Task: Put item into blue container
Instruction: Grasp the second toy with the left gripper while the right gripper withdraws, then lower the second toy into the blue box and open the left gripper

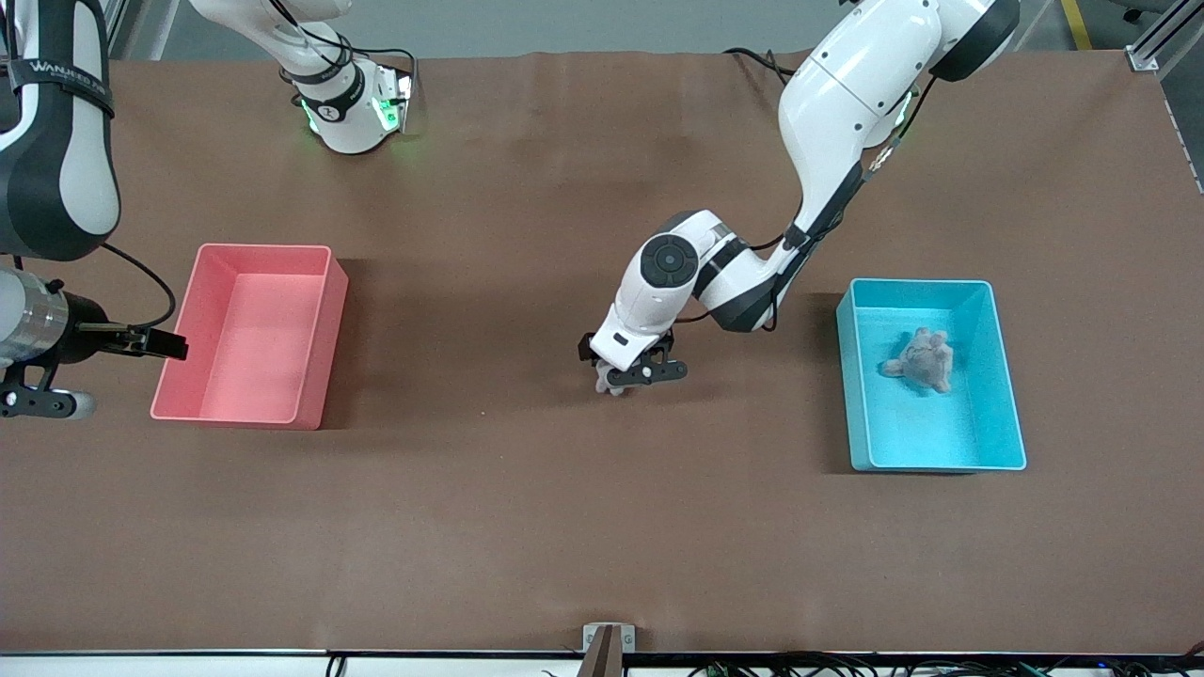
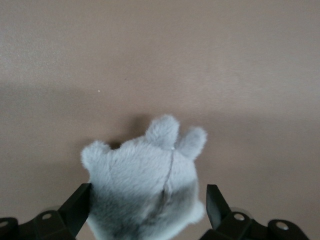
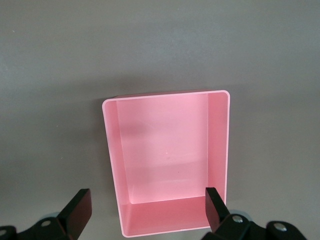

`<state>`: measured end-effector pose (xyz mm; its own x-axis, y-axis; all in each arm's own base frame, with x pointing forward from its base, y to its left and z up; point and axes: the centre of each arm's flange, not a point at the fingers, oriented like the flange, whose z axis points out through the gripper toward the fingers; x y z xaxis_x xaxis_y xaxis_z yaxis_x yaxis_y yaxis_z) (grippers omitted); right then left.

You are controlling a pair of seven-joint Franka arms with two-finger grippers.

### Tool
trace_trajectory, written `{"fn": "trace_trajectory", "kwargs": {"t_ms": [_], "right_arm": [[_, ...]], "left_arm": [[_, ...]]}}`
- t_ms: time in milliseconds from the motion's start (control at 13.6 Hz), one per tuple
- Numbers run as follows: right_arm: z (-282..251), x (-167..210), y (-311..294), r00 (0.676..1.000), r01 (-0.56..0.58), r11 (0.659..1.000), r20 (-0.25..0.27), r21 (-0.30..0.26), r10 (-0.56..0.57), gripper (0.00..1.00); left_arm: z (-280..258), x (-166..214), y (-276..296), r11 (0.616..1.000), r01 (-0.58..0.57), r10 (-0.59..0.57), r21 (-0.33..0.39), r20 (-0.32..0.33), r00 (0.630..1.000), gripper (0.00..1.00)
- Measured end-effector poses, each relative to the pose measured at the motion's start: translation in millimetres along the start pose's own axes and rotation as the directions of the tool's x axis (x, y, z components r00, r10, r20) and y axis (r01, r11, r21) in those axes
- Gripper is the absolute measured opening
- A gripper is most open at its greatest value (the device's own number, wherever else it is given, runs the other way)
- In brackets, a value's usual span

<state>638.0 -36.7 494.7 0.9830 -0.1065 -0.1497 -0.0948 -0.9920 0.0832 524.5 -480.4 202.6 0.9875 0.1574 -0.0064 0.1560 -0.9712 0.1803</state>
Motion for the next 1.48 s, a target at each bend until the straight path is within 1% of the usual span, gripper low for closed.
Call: {"fn": "trace_trajectory", "kwargs": {"t_ms": [148,221,369,443,590,664,811,959,1107,1254,1328,1475], "right_arm": [[3,1,-3,1.0,0.003,1.0,0.005,0.007,-0.003,1.0],[3,1,-2,1.0,0.001,1.0,0.008,0.015,-0.001,1.0],[6,-1,6,0.999,-0.019,0.999,0.032,0.043,0.017,1.0],[7,-1,10,0.999,-0.027,0.998,0.038,0.061,0.025,1.0],[7,0,14,0.999,-0.032,0.997,0.03,0.073,0.03,1.0],[6,0,17,0.999,-0.025,0.997,0.026,0.074,0.023,1.0],[5,0,24,1.0,-0.004,0.997,0.015,0.073,0.003,1.0],[-1,-2,24,1.0,0.018,0.999,-0.002,0.049,-0.018,1.0],[-12,-6,17,0.999,0.039,0.999,-0.02,0.029,-0.038,1.0],[-18,-9,17,0.999,0.042,0.999,-0.031,0.027,-0.041,1.0],[-21,-10,20,0.999,0.038,0.999,-0.035,0.028,-0.037,1.0],[-24,-12,24,0.998,0.04,0.999,-0.04,0.032,-0.039,1.0]], "left_arm": [[7,-1,0,1.0,0.006,-0.006,0.003,0.007,1.0,0.91],[6,-1,1,1.0,0.007,-0.007,0.001,0.006,1.0,0.79],[3,1,3,1.0,0.021,-0.021,-0.005,0.001,1.0,0.56],[0,3,3,0.999,0.034,-0.034,-0.009,-0.003,0.999,0.48],[-7,10,4,0.998,0.052,-0.053,-0.017,-0.013,0.999,0.29],[-15,16,2,0.998,0.059,-0.06,-0.017,-0.02,0.998,0.26],[-46,35,-10,0.996,0.085,-0.085,0.014,-0.028,0.996,0.26],[-101,53,-27,0.992,0.098,-0.096,0.079,-0.032,0.995,0.26],[-158,67,-52,0.987,0.06,-0.057,0.15,-0.025,0.998,0.26],[-204,85,-92,0.98,0.013,-0.01,0.197,-0.016,1.0,0.26],[-218,97,-119,0.977,-0.009,0.011,0.213,-0.01,1.0,0.26],[-227,123,-179,0.972,-0.041,0.04,0.233,0.013,0.999,0.26]]}}
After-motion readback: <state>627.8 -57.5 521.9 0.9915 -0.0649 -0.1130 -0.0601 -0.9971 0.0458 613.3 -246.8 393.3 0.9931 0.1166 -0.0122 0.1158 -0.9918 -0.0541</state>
